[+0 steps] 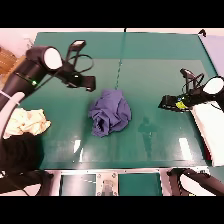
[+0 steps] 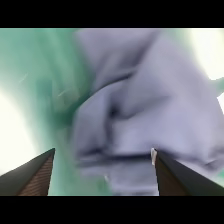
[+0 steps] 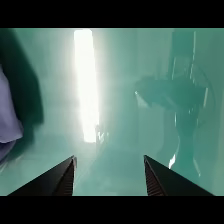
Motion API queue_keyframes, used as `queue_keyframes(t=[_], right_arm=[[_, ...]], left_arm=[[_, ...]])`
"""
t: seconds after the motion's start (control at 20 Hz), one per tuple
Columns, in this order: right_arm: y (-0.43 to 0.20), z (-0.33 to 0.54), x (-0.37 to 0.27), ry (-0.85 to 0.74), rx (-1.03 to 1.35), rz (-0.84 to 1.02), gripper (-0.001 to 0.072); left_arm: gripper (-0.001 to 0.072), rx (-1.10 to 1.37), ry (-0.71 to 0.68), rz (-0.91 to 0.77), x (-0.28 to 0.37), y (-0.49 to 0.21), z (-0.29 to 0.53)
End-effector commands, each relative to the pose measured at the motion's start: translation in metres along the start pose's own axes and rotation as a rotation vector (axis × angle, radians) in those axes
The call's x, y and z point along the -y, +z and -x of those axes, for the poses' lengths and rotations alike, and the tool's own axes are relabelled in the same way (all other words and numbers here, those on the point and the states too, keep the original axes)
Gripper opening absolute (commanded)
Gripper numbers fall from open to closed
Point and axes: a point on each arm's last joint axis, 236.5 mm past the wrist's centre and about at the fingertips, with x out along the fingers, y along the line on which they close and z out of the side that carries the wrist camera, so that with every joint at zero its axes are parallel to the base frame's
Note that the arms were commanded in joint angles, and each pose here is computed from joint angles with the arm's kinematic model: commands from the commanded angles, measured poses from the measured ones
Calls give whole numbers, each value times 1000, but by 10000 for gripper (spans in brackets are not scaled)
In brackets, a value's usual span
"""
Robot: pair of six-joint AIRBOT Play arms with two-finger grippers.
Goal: Fold the shirts.
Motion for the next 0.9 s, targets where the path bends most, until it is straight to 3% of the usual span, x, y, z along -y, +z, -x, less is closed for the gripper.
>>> queue_keyframes(t=[0.0,0.25,0.55,0.8,0.85], right_arm=[[-1,-25,3,7,-61,-31,487],[1,-79,-32,211,-151,-51,488],[-24,-99,-138,583,-250,54,488],[-55,-117,-165,609,-339,111,488],[-58,-121,-164,607,-350,108,479]], left_arm=[[708,-196,25,137,-43,-49,-3],[708,-336,-105,257,-27,-109,-46],[708,-198,-407,480,19,-117,-105],[707,-199,-502,505,32,-126,-119],[642,-178,-517,506,34,-120,-118]])
